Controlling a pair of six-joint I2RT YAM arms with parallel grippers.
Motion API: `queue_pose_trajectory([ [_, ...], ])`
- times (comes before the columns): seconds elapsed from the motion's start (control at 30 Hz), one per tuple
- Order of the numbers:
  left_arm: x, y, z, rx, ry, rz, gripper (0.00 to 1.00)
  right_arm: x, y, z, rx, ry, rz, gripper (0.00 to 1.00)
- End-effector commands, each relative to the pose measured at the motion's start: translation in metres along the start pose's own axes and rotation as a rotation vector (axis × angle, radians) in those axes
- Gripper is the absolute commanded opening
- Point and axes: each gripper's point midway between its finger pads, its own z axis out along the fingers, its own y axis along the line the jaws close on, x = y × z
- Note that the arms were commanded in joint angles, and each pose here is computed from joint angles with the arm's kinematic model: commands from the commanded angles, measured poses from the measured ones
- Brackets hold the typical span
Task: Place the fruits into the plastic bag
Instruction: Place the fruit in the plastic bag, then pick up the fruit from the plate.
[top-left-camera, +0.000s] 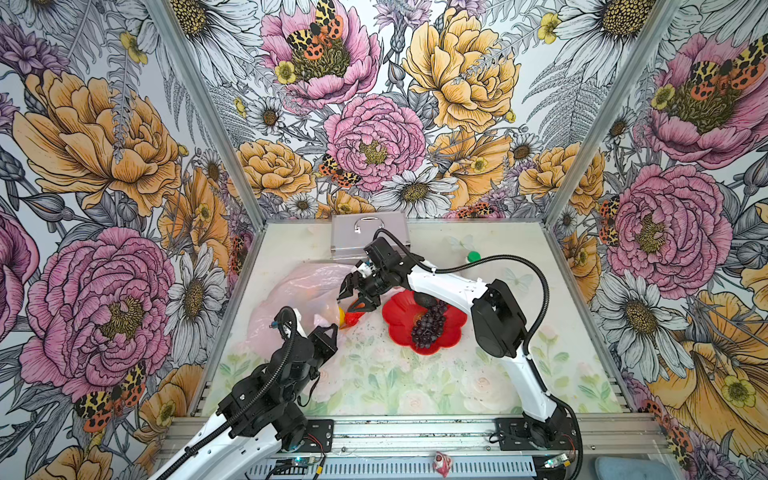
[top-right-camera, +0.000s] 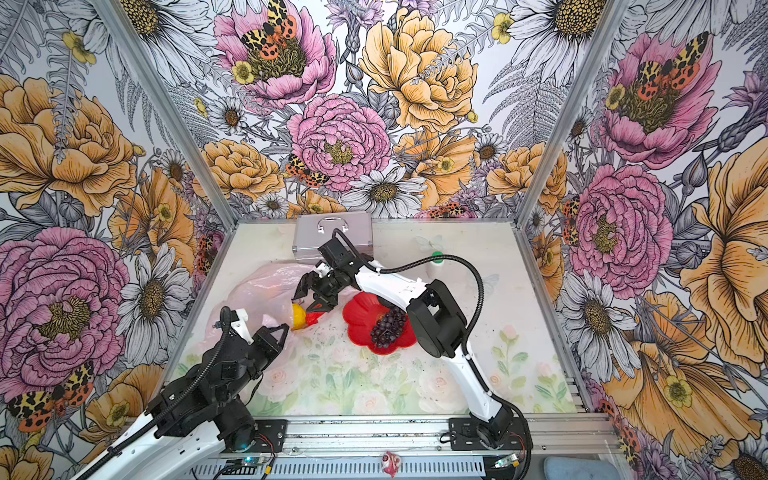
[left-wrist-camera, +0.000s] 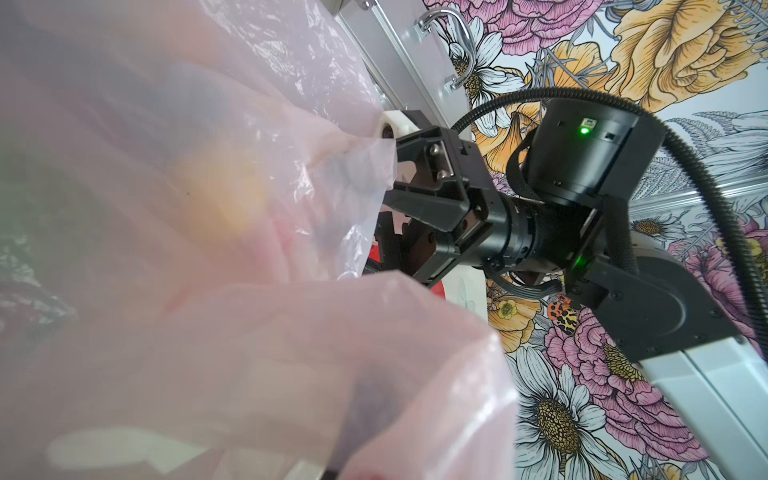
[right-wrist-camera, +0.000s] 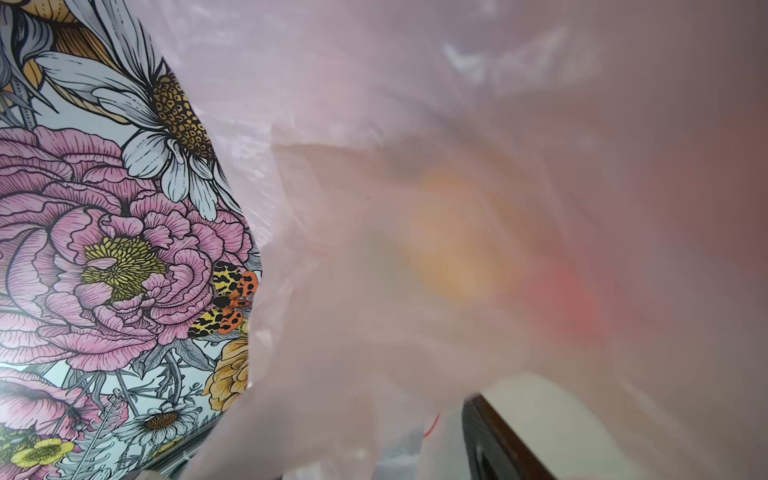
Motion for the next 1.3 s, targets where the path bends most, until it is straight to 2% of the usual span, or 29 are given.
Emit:
queue_pose_trajectory([
  [0.0, -0.002, -0.001, 0.002, 0.015, -0.017, -0.011, 0.0, -0.002, 0.016, -0.016, -0.038, -0.016, -0.051, 0.67],
  [0.37, 0.003, 0.0, 0.003, 0.014, 0.01, -0.007, 0.0, 0.006, 0.023, -0.053, -0.045, -0.069, -0.108, 0.67],
  [0.6, 0.004, 0.002, 0.003, 0.007, 0.01, -0.005, 0.0, 0.016, 0.041, -0.107, -0.067, -0.163, -0.247, 0.66],
  [0.73, 0.004, 0.005, 0.004, 0.003, 0.004, -0.007, 0.0, 0.02, 0.029, -0.139, -0.025, -0.225, -0.302, 0.66],
  [0.83, 0.002, 0.005, 0.003, 0.006, -0.002, -0.003, 0.0, 0.019, 0.004, -0.162, 0.07, -0.274, -0.32, 0.66],
  [1.0, 0.004, 0.006, 0.002, 0.012, 0.012, -0.008, 0.0, 0.017, -0.071, -0.208, 0.402, -0.338, -0.272, 0.66],
  [1.1, 0.006, 0.008, 0.002, 0.016, 0.021, -0.018, 0.0, 0.017, -0.107, -0.224, 0.6, -0.32, -0.284, 0.67],
  [1.27, 0.007, 0.01, 0.003, 0.014, 0.019, -0.024, 0.0, 0.013, -0.143, -0.228, 0.776, -0.247, -0.3, 0.68],
])
